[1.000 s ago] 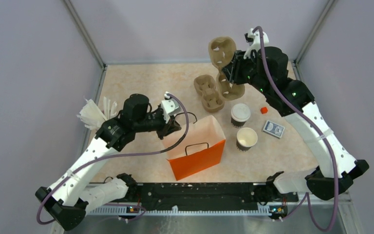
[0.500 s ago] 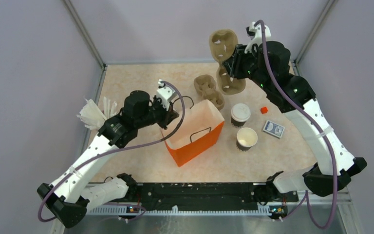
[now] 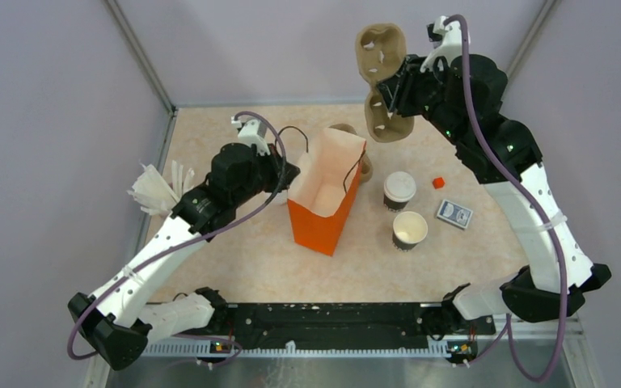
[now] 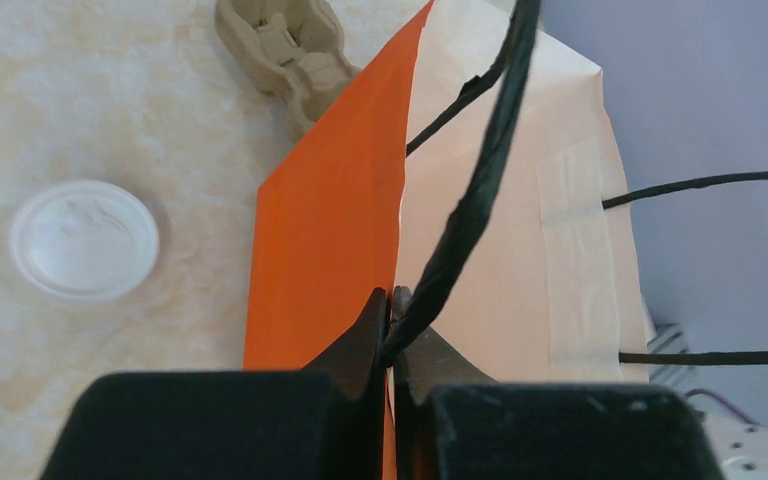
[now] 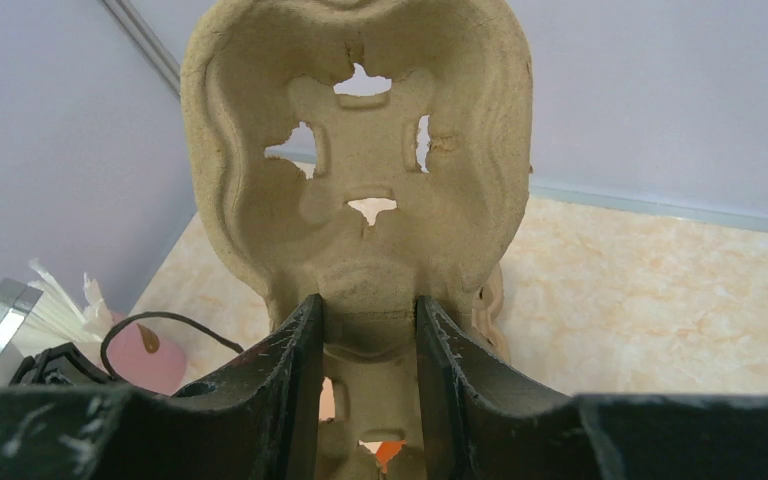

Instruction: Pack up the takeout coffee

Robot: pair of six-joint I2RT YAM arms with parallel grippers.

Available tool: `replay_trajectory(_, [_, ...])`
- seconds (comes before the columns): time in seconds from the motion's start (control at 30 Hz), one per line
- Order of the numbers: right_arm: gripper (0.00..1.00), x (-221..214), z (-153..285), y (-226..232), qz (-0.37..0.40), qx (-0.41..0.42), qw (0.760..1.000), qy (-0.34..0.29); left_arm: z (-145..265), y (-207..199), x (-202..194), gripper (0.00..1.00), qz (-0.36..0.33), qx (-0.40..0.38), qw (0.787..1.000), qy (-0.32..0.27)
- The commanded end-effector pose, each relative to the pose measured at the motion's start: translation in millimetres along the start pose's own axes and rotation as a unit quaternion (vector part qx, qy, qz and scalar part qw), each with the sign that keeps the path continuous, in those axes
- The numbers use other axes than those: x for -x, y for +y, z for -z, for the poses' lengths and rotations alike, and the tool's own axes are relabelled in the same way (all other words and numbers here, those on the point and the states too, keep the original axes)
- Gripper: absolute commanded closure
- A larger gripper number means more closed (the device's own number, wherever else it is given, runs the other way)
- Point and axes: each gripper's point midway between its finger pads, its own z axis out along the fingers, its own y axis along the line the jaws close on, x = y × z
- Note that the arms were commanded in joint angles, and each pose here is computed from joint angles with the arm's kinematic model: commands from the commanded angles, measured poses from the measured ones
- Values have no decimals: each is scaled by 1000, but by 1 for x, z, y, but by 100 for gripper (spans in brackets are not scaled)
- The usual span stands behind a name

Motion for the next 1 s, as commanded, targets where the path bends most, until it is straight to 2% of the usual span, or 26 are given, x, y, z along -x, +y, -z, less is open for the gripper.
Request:
replay_trajectory(0.0, [66,15,11,-2,4,0,1000,-24,-3,-19,4,100,146,-8,989,-26])
replay_trajectory(0.07, [66,12,12,-2,6,4,1000,-23,-4,-25,-4,100,169,-4,985,-23])
replay_trajectory(0.17, [66,7,12,0,6,14,1000,-23,-8,-36,-17,98,154,-7,988,-5])
replay_trajectory(0.33, [67,6,17,10,-27,35,999,-13,-4,-43,-43,59,125,-16,992,32])
replay_trajectory(0.5, [68,3,24,13,-89,32,995,-10,9,-54,-42,17,85,-75,993,19])
replay_trajectory(0.57, [68,7,27,16,-117,31,993,-7,17,-53,-48,8,73,-84,993,32])
replay_trajectory(0.67, [68,10,31,34,-158,41,987,7,35,-60,-50,1,50,-114,991,46])
replay_trajectory(0.8, [68,3,28,60,-217,45,975,24,58,-60,-39,1,5,-135,991,17])
replay_trajectory(0.97, [69,-31,26,80,-286,18,955,71,80,-57,-20,1,-47,-133,990,-13])
